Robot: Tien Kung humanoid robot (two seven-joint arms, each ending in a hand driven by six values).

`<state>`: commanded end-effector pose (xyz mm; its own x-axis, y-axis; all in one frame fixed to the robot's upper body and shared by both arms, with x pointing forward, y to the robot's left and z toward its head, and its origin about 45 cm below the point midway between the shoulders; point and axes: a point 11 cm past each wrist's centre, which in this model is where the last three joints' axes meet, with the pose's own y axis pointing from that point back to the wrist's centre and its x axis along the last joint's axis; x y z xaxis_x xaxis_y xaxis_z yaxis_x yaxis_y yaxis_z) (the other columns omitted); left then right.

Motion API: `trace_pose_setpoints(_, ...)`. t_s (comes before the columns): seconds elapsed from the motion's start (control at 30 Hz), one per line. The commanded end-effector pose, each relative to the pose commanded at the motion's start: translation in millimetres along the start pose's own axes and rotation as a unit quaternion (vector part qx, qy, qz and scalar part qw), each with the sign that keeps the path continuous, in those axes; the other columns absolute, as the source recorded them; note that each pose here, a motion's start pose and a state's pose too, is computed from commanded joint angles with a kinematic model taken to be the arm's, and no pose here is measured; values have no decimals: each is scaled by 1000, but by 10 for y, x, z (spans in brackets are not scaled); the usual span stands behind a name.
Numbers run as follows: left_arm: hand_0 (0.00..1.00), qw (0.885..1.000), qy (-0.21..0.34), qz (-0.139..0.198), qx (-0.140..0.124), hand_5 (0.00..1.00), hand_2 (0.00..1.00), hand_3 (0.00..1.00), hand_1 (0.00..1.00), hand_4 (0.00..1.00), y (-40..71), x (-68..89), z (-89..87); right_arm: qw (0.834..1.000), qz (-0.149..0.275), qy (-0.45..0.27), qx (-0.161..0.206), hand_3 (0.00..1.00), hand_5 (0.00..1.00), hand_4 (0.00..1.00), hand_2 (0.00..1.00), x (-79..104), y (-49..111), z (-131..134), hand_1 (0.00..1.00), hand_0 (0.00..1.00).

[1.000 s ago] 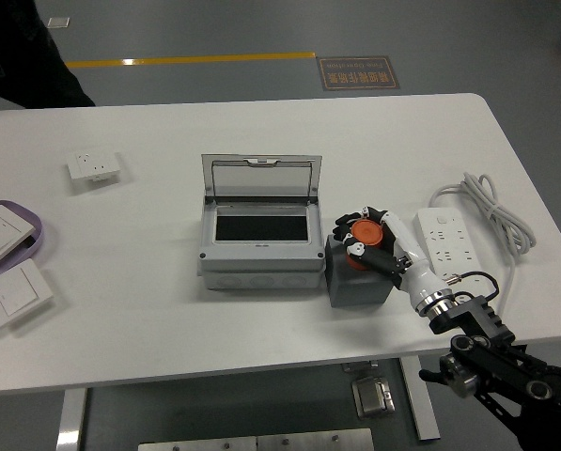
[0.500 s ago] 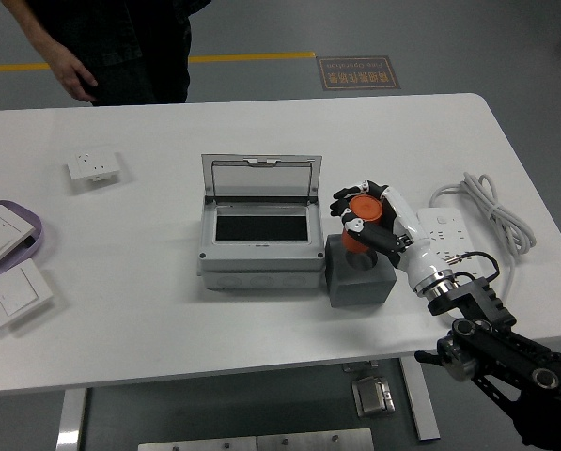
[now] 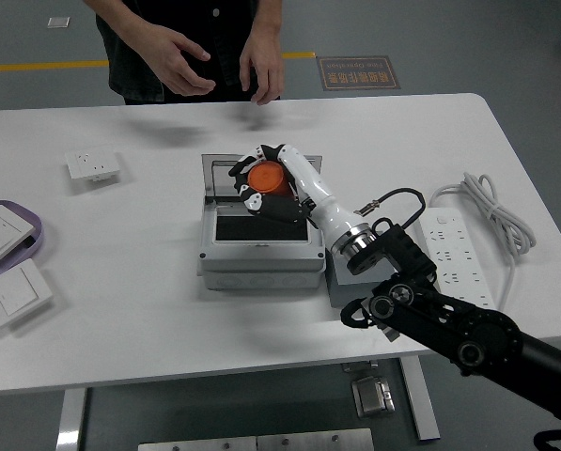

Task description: Pick up the cylinder from the cube,place it in the box,flap close box

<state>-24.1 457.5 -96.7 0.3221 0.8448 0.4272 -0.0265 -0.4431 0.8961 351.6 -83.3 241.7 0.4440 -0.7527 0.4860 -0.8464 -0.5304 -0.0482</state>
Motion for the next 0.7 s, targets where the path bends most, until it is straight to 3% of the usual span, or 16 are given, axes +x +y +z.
trace_pose_setpoints(0.13, 605, 1000, 0, 0, 3, 213, 635, 654, 625, 719, -2, 6, -20, 996, -37, 84, -6, 257, 2, 2, 308, -160, -117, -148, 211, 190)
trace_pose_setpoints(0.17, 605, 1000, 0, 1, 3, 215, 635, 653, 626, 718, -3, 9, -24, 994, -45, 104, -10, 258, 2, 2, 305, -200, -135, -162, 189, 124)
trace_pose_setpoints(0.3, 605, 1000, 0, 2, 4, 215, 635, 653, 626, 718, -5, 25, -32, 980, -67, 184, -31, 258, 2, 2, 305, -340, -182, -150, 189, 124)
trace_pose_setpoints(0.5, 605, 1000, -1, 2, 5, 218, 635, 652, 626, 718, -6, 29, -38, 955, -64, 283, -66, 286, 2, 2, 340, -402, -206, -8, 203, 125)
trace_pose_setpoints(0.53, 605, 1000, -1, 2, 5, 218, 635, 652, 626, 718, -6, 26, -39, 951, -62, 295, -68, 286, 2, 2, 340, -403, -209, 13, 203, 125)
trace_pose_setpoints(0.57, 605, 1000, -1, 1, 6, 218, 634, 652, 626, 717, -5, 22, -41, 947, -59, 309, -69, 356, 2, 2, 394, -404, -213, 35, 237, 140)
trace_pose_setpoints(0.7, 605, 1000, -2, 2, 6, 218, 634, 652, 626, 717, -6, 26, -46, 938, -53, 337, -64, 356, 2, 2, 394, -402, -223, 79, 237, 140)
